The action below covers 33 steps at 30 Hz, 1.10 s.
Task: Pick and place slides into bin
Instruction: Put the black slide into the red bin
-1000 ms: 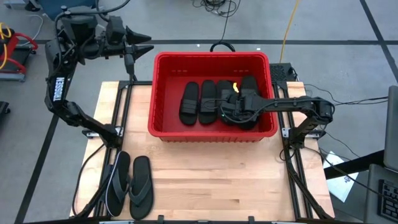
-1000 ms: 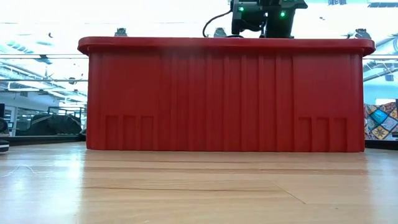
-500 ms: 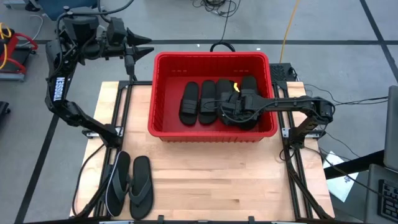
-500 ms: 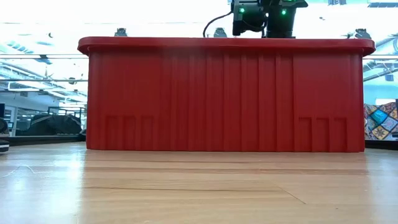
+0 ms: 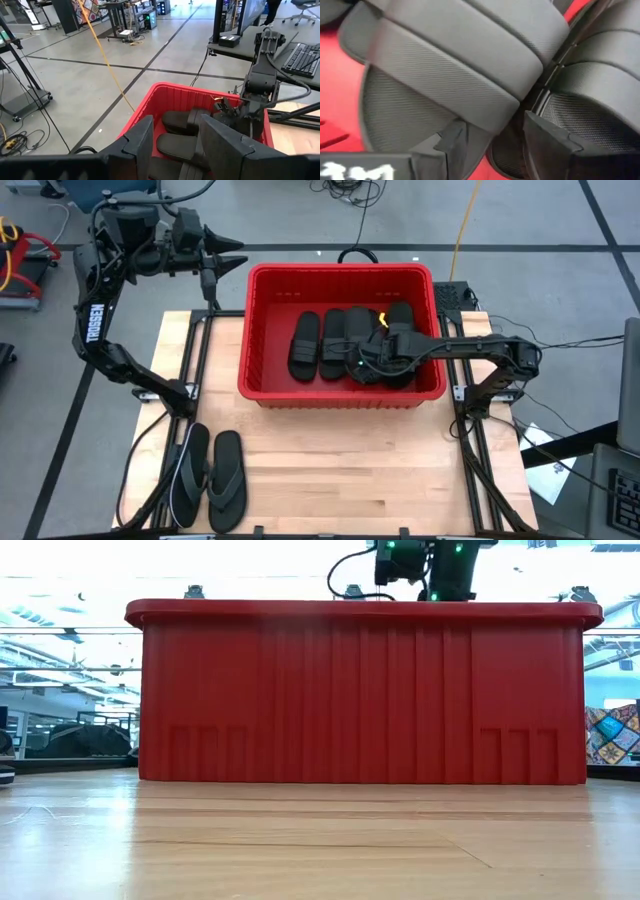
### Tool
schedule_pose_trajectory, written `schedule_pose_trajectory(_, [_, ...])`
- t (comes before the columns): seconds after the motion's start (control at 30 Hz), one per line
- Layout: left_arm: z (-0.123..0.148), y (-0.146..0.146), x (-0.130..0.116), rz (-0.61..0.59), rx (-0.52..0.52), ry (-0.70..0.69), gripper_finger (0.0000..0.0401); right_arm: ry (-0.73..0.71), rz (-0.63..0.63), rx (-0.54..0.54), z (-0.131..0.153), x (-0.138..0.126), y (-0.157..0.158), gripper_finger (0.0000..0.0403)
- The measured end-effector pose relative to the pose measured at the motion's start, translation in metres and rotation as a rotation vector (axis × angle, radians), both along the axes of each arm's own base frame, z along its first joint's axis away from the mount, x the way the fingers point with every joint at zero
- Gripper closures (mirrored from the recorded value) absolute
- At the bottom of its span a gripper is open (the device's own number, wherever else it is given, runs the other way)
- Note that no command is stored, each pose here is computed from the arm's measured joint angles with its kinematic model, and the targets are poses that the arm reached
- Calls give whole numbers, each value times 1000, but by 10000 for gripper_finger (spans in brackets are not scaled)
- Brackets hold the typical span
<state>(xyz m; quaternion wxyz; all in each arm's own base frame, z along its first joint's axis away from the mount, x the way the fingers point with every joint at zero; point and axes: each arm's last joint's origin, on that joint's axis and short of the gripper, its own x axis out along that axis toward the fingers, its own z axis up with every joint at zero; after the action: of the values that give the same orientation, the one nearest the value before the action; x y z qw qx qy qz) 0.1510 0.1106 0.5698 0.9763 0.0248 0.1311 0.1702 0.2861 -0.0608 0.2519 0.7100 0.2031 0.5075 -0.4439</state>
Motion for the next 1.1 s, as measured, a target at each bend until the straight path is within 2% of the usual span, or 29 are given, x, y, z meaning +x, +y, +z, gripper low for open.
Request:
schedule_pose_trajectory(0.23, [0, 0, 0, 0, 0, 1, 242, -89, 44, 5, 21, -10, 3, 223])
schedule_pose_trajectory(0.43, [0, 0, 0, -3, 12, 5, 242, -217, 91, -71, 48, -21, 3, 233])
schedule_pose_trajectory(0.6, [0, 0, 0, 0, 25, 11, 242, -408, 234, -196, 77, -19, 0, 265])
schedule_pose_trajectory(0.7, [0, 0, 0, 4, 27, 12, 242, -513, 284, -250, 89, -14, -8, 311])
schedule_pose_trajectory(0.77, [0, 1, 0, 14, 29, 14, 242, -568, 328, -234, 92, -11, -19, 363])
schedule_pose_trajectory(0.83, [0, 1, 0, 21, 31, 15, 242, -603, 372, -194, 89, -6, -30, 391])
schedule_pose_trajectory(0.93, [0, 1, 0, 26, 30, 16, 242, -612, 406, -117, 75, 5, -47, 398])
schedule_pose_trajectory(1.1, [0, 1, -1, 49, 27, 17, 242, -619, 541, 24, 42, 31, -63, 402])
